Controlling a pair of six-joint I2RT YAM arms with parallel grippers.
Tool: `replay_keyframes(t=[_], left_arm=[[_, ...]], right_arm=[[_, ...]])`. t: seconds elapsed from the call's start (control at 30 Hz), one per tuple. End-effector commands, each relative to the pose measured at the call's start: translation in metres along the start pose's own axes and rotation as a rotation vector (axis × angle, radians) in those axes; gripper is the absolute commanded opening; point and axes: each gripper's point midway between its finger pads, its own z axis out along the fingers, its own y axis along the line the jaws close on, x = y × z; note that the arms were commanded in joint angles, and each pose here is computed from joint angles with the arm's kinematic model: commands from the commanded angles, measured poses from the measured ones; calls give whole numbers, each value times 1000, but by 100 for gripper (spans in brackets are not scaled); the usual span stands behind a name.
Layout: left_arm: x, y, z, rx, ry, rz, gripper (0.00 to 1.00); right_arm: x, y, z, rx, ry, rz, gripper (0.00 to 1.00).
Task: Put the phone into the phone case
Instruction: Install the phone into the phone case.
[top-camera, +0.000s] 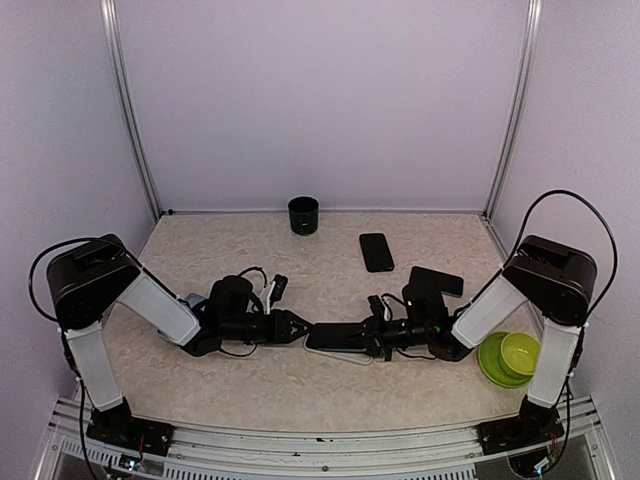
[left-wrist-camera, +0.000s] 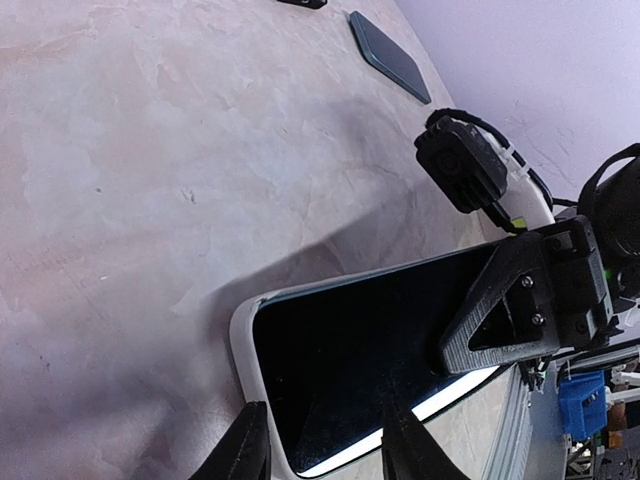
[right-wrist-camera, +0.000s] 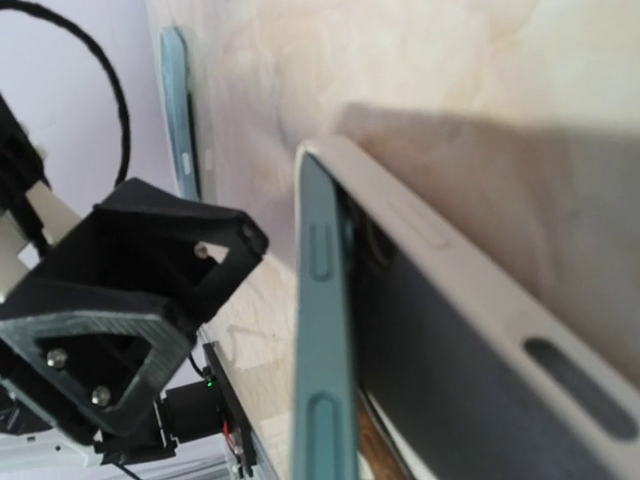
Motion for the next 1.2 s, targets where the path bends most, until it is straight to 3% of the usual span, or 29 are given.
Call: replay_keyframes(t=[0.0, 0.37, 0.6, 1.17], left_arm=[[2, 0, 0, 29, 3, -2, 38], [-1, 6, 0, -10, -15, -7, 39], [1, 0, 0, 20, -5, -6, 50], [4, -35, 1, 197, 28, -5, 51]], right_arm=[[2, 33, -6, -120, 3, -86, 0], [3, 43, -10, -164, -1, -119, 0], [5, 49, -11, -189, 2, -150, 0], [18, 68, -1, -252, 54, -292, 0]])
